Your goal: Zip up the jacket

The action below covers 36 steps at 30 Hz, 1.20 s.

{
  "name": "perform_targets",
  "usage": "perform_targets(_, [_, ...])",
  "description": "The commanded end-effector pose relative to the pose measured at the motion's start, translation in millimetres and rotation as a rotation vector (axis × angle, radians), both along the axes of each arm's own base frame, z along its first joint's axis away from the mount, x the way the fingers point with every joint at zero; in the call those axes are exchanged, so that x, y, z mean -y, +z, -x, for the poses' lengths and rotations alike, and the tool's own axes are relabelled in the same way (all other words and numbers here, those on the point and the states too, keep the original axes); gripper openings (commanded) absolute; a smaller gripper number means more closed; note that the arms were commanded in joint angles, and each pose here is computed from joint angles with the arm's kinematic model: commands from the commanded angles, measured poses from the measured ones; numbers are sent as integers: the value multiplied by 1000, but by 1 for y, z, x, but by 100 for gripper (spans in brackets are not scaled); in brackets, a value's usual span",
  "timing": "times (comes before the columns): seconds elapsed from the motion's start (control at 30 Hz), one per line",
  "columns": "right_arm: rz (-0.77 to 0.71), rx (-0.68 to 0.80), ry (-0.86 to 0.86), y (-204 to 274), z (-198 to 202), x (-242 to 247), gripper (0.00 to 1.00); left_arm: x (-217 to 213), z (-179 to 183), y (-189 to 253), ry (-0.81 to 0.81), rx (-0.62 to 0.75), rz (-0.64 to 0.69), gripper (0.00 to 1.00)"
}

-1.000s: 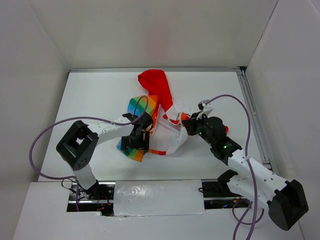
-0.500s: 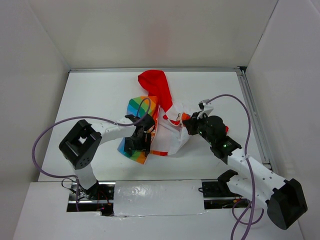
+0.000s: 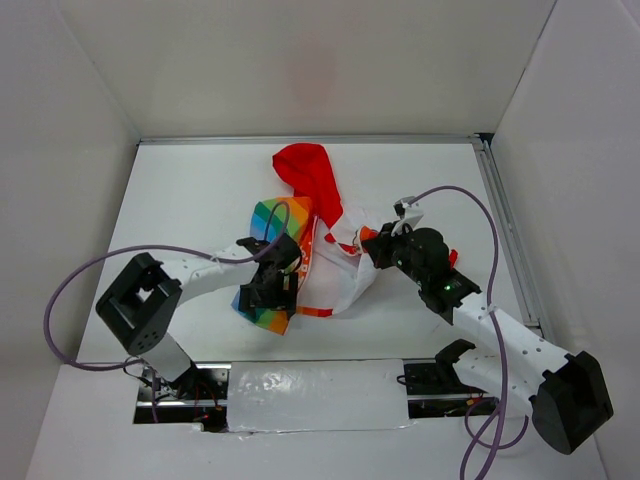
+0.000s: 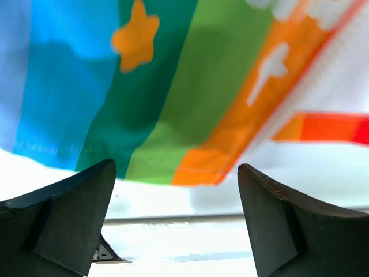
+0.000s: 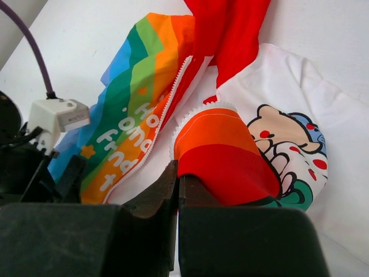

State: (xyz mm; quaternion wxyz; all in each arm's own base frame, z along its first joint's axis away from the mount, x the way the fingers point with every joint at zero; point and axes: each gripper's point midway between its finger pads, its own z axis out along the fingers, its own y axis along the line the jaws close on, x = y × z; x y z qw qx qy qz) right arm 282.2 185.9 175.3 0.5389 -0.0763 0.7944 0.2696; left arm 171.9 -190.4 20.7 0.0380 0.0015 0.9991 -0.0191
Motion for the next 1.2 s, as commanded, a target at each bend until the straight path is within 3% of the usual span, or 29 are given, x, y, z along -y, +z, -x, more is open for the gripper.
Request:
perform_targets(0.0, [-30, 39, 4, 22, -6, -3, 0, 5, 1, 23, -2, 56, 73, 99])
perform_targets(0.13, [-29, 34, 3, 21, -6, -4, 0, 4, 5, 27, -17, 76, 110, 99])
perform_targets(0.43, [-26, 31, 17, 20, -5, -6, 0, -1, 16, -4, -12, -29, -13, 99])
perform_targets(0.67, [-22, 12, 22, 17, -5, -9, 0, -6, 21, -16, 8, -66, -79, 85])
perform_targets(0.9, [-24, 21, -4, 20, -7, -5, 0, 1, 24, -26, -18, -95, -68, 39])
perform_targets(0.93, [-20, 12, -5, 17, -6, -5, 0, 1, 25, -26, -28, -93, -66, 23])
perform_targets(1.03, [-18, 3, -6, 15, -7, -5, 0, 6, 22, -21, -38, -70, -42, 0])
perform_targets(1.17, [-25, -9, 4, 14, -5, -7, 0, 22, 10, -4, -96, 4, 53, 0])
